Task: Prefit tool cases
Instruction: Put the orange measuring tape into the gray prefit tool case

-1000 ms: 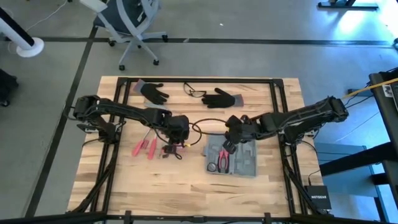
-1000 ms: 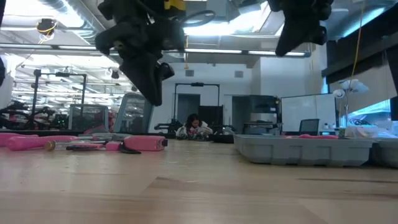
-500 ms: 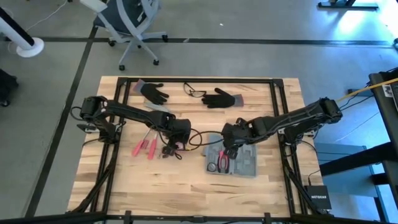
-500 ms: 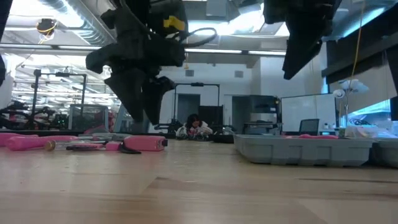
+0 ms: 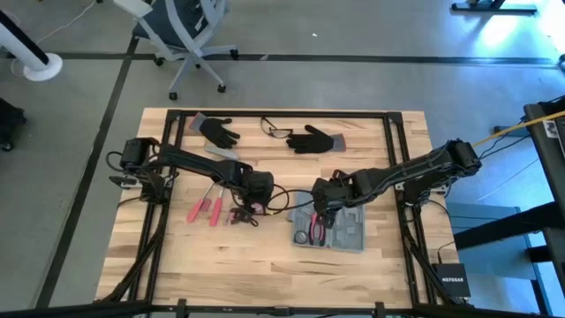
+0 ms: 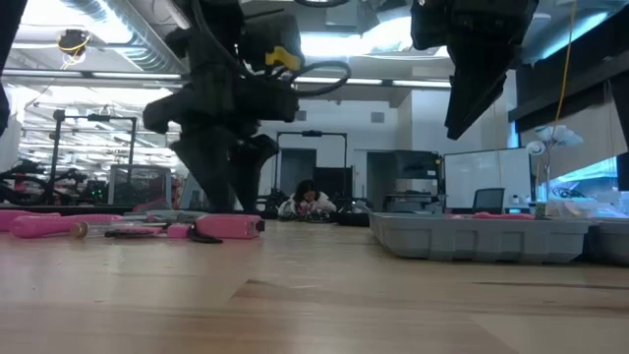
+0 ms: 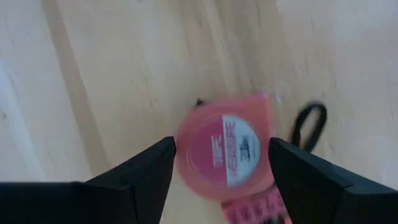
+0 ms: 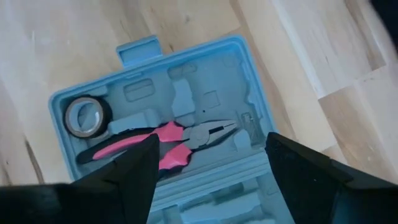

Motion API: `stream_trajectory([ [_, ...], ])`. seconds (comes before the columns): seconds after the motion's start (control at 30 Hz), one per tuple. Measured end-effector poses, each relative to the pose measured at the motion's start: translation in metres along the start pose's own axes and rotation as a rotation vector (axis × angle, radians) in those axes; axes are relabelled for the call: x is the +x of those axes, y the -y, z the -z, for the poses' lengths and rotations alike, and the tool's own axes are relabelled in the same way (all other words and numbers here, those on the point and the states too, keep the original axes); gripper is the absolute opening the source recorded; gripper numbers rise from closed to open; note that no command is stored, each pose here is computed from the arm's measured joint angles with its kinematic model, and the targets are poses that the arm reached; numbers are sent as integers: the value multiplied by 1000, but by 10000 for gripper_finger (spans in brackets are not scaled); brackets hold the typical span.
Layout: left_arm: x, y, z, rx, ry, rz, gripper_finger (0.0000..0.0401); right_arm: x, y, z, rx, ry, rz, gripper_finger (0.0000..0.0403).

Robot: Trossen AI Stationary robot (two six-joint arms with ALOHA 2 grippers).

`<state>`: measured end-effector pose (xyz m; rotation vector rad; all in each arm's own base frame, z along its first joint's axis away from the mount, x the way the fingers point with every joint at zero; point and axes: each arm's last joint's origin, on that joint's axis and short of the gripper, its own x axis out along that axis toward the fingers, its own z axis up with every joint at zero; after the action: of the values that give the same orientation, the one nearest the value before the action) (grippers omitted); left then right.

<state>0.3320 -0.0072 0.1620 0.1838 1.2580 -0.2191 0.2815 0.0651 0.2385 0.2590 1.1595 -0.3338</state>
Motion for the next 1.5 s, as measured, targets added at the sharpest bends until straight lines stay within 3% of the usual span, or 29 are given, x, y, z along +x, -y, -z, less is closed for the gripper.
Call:
stream_trajectory([
  [0.27, 9, 2, -4, -44, 9, 3, 251, 0, 0, 0, 5, 4, 3, 282],
  [0.47, -4, 2, -1, -123, -20, -19, 251, 0, 1, -1, 5, 30, 39, 282],
  [0.67, -11, 4, -1, -93, -60, 25, 251, 0, 1, -1, 5, 38, 46, 282],
  [0.8, -21, 4, -1, -191, -119, 29, 251, 0, 1, -1, 5, 38, 45, 282],
  [0.9, -22, 6, -6, -218, -81, 23, 251, 0, 1, -2, 5, 43, 48, 282],
  [1.27, -21, 8, -19, -202, 50, 4, 251, 0, 1, -2, -5, 43, 44, 282],
  [1.5, -22, 4, -15, -135, 8, -6, 251, 0, 1, -2, -16, 55, 57, 282],
])
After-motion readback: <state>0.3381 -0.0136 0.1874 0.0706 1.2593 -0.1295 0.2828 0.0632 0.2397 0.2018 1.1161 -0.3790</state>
